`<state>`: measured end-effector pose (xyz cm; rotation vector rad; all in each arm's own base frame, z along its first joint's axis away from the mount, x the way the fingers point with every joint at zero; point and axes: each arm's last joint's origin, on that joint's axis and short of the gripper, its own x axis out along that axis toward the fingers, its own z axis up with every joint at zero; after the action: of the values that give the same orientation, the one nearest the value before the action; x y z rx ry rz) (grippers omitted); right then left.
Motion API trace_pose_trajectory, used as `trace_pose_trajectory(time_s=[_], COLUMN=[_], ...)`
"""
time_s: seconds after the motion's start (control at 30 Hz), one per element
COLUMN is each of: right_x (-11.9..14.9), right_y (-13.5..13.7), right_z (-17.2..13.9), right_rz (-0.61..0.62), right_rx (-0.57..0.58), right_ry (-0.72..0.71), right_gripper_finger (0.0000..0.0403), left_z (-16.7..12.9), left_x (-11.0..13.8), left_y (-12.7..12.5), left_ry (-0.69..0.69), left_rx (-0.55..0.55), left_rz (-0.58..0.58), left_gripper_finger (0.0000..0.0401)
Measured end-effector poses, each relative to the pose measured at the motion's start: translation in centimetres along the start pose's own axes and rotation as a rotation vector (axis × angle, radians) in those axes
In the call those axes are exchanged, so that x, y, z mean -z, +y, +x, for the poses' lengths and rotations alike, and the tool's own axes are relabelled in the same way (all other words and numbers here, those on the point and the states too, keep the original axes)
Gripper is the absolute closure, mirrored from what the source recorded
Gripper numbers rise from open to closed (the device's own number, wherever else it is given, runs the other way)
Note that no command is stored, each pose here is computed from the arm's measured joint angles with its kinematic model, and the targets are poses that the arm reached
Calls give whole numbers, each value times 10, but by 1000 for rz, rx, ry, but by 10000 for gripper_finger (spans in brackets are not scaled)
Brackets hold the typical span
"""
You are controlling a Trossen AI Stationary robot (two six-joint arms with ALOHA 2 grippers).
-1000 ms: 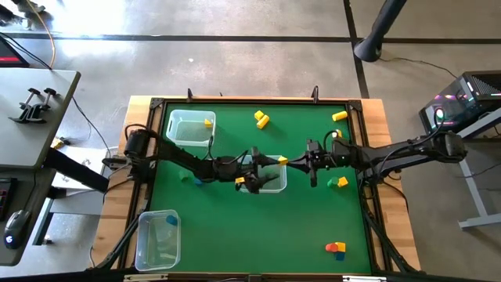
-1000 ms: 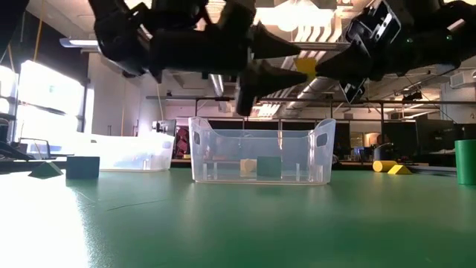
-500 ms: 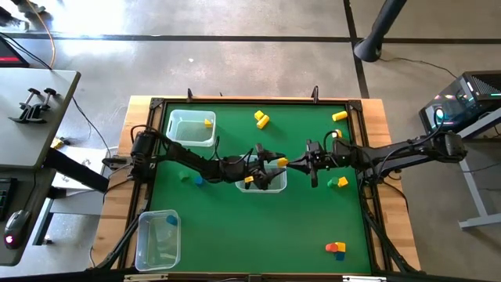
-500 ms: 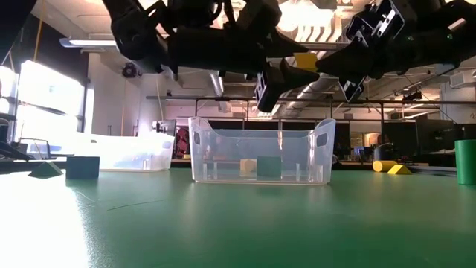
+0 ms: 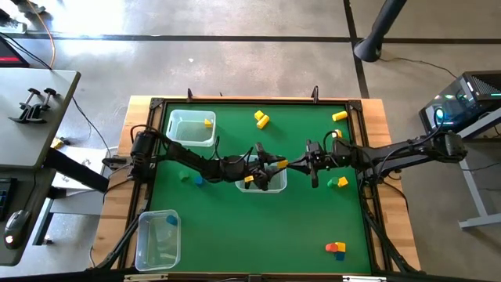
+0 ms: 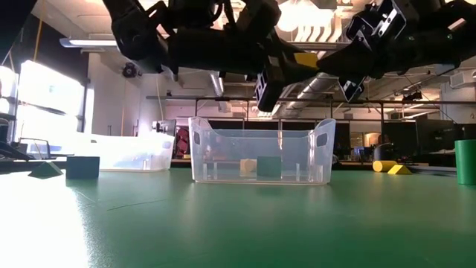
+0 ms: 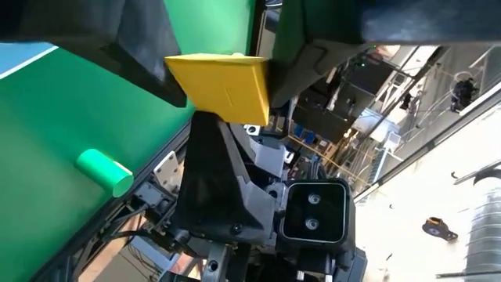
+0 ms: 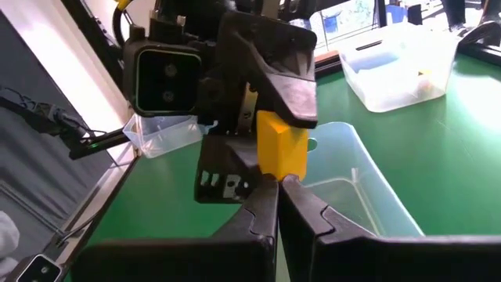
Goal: Sort blocks by size
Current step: Put the yellow triangular block into the top left transparent bin
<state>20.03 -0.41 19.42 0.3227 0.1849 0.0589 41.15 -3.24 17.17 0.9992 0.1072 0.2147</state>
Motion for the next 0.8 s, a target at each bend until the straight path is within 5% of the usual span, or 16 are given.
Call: trace_pose_trajectory(time_s=[0.2,0.33,0.53,0.8], right_x=[0,0,5,11], right_y=[0,0,-2,-6], right_z=[0,0,0,-1], right_rz=[4,32,55,-22], right_rx=[-2,-3,36,99], right_ry=[4,5,43,107], right_gripper_finger=[402,398,334,248], left_z=[0,-1,-5,-30], left_x=[-1,-2,-9,-14], left_y=[-1,-2,-3,29], left_ry=[-5,-4,54,428], left_rx=[7,10,1,-48], left_rz=[-31,-152,-289,-328], left_gripper_finger=[278,281,283,285])
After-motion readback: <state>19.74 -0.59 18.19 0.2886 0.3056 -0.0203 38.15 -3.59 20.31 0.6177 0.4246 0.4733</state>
